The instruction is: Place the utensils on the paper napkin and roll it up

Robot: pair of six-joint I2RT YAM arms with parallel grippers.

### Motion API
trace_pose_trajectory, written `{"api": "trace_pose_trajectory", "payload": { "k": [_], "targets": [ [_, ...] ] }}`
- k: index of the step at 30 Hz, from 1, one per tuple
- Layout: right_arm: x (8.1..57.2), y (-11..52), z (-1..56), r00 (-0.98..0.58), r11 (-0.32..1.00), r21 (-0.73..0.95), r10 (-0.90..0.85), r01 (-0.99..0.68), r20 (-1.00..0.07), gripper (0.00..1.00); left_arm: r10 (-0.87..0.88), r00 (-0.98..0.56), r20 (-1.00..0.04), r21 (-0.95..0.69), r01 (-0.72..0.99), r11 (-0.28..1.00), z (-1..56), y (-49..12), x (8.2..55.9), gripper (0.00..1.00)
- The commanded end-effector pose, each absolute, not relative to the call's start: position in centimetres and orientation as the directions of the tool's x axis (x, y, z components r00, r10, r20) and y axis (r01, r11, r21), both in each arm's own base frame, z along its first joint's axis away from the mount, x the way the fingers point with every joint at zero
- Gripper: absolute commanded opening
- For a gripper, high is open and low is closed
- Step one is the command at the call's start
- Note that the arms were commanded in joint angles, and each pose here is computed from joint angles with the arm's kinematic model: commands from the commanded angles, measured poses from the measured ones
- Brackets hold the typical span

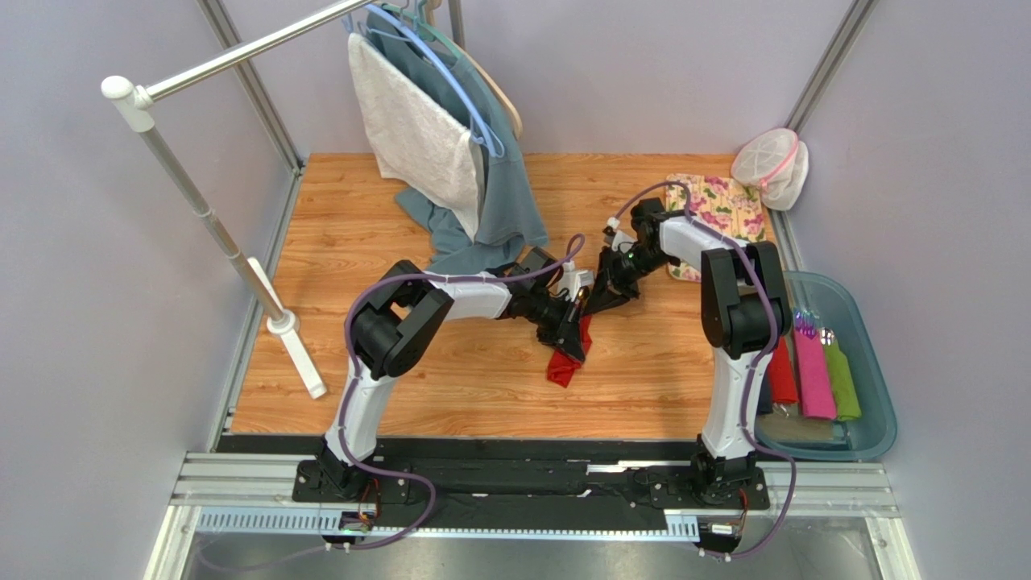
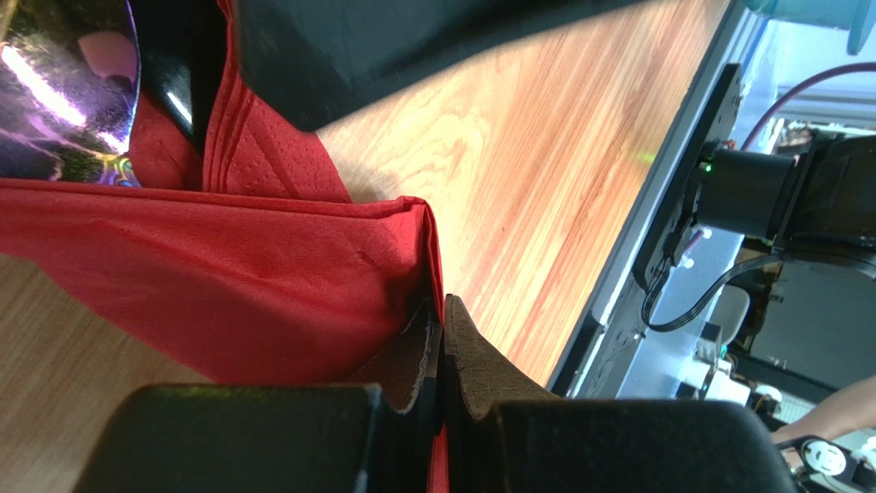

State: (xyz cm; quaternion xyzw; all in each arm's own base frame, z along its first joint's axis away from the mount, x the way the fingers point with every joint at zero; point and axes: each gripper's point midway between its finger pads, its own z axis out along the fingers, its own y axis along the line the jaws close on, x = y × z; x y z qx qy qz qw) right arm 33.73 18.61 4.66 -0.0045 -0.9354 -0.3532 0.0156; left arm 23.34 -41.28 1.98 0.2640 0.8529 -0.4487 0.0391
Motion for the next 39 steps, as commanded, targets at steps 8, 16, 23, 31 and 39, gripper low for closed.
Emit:
{"api": "trace_pose_trajectory", "payload": {
  "k": [8, 16, 23, 31, 39],
  "targets": [
    [31.6, 20.3, 4.9, -0.998, 0.718, 0.696, -0.049, -0.01, 0.035, 0.22, 0.457, -0.842, -0.287, -0.703, 0.51, 0.496, 0.0, -40.2, 23.2, 0.12],
    [32.3, 20.5, 3.2, -0.998, 0.734, 0.679, -0.038, 0.0, 0.04, 0.29, 0.454, -0.84, -0.297, -0.7, 0.515, 0.495, 0.0, -40.3, 23.3, 0.13],
    [31.2, 20.2, 2.7, -0.997, 0.74, 0.673, -0.064, -0.013, 0.051, 0.12, 0.431, -0.845, -0.316, -0.699, 0.515, 0.496, 0.6, -40.3, 23.9, 0.14],
    [30.4, 19.4, 1.6, -0.992, 0.763, 0.646, -0.101, -0.029, 0.074, 0.11, 0.416, -0.843, -0.341, -0.7, 0.523, 0.486, 1.4, -40.6, 24.3, 0.16],
    [30.6, 18.8, 0.4, -0.993, 0.786, 0.615, -0.109, -0.059, 0.044, 0.0, 0.352, -0.823, -0.446, -0.709, 0.565, 0.422, 6.0, -41.8, 25.4, 0.37]
  ]
}}
